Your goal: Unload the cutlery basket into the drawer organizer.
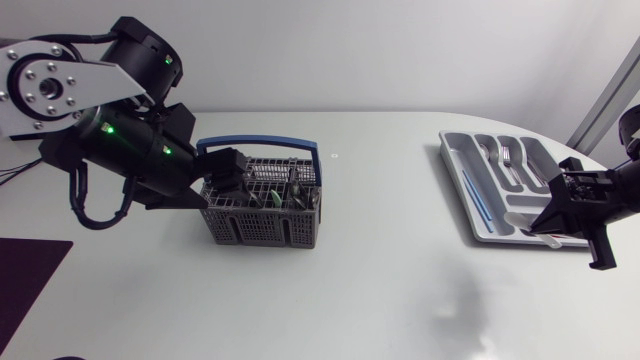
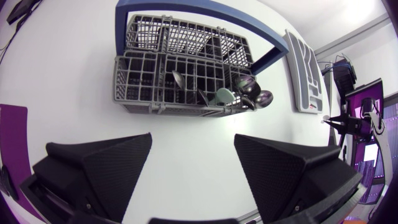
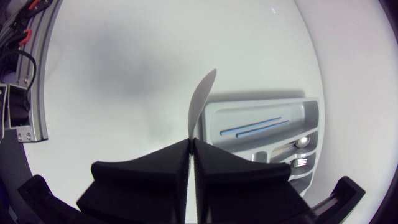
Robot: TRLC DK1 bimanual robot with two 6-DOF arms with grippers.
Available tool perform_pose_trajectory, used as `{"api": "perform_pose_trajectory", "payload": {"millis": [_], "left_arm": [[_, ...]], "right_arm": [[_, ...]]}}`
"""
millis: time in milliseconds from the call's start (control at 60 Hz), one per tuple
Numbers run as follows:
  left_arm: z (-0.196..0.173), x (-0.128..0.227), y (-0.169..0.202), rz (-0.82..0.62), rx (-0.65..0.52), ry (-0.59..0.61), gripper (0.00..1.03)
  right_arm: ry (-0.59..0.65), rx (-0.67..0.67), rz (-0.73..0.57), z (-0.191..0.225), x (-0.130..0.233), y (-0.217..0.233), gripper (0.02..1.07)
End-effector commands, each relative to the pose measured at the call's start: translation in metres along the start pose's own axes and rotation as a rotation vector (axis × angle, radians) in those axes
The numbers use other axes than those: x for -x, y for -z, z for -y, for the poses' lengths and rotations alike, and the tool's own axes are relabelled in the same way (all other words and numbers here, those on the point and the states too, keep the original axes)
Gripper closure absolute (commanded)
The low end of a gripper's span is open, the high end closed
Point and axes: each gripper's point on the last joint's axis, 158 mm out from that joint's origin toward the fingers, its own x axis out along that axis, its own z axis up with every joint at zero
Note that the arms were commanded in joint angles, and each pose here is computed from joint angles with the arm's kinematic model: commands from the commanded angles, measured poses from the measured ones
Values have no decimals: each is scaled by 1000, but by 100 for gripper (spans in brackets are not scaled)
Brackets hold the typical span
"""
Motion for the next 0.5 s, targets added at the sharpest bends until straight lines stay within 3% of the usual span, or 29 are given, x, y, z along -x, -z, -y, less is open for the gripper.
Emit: {"api": "perform_pose_trajectory", "payload": {"millis": [0,483], "left_arm": [[-1,1,-9,5,71,-10,11],[-2,1,-18,7,248,-15,12]], "right_arm": [[11,39,-30,12,-3,20,102],[15,58,-194,51,-36,108,102]]}}
